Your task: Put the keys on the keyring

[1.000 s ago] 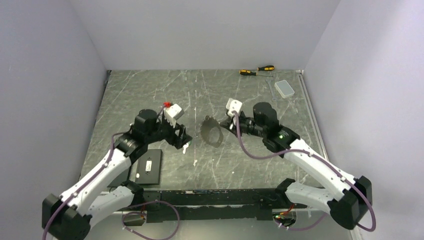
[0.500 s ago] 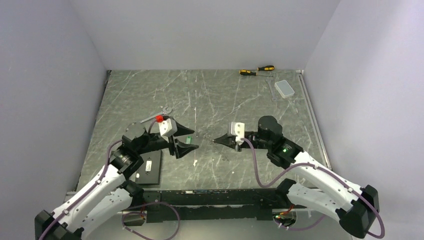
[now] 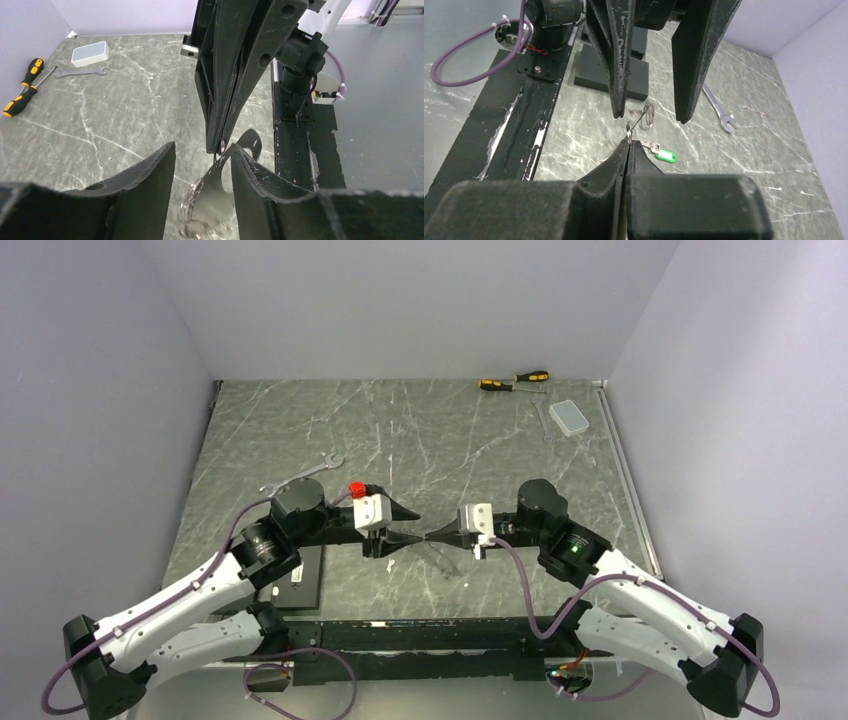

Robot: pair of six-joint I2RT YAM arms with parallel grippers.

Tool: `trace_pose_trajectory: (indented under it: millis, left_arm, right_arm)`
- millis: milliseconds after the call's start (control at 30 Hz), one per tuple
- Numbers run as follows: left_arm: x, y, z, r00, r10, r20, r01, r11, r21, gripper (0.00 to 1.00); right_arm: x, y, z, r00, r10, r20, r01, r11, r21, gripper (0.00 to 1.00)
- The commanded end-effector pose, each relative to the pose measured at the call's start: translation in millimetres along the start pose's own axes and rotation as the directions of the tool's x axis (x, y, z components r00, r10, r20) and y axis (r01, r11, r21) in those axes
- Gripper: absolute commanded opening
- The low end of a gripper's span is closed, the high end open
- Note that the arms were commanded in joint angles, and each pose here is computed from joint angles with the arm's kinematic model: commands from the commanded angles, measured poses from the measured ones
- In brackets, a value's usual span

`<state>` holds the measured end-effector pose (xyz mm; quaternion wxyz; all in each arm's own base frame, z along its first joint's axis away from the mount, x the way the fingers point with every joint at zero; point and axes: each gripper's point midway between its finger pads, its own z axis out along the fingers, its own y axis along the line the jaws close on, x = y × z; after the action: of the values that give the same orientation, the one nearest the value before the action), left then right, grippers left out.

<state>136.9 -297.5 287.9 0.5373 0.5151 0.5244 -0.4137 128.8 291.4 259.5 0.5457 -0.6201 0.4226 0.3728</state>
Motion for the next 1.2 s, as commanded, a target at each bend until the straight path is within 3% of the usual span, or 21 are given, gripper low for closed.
trace_pose_trajectory:
  millis: [0, 467, 1167]
  left_arm:
    - [-13.9, 1.1, 1.2, 0.998, 0.061, -0.033, -0.061, 0.998, -0.011, 0.45]
    - [-8.2, -15.5, 8.9, 0.994, 0.061, -0.095, -0.060, 0.998, 0.020, 0.32]
    - [-0.7, -19.0, 20.1, 0.994, 0.067, -0.090, -0.066, 0.998, 0.024, 0.09]
  right_arm:
    - [-40.0, -5.5, -6.0, 0.991, -0.106, 0.083, 0.106, 0.994, 0.006, 0.00]
    - [-43.8, -7.1, -15.7, 0.988, -0.127, 0.088, 0.121, 0.990, 0.066, 0.00]
    - [-66.1, -3.4, -16.9, 0.976, -0.114, 0.185, 0.105, 0.993, 0.059, 0.00]
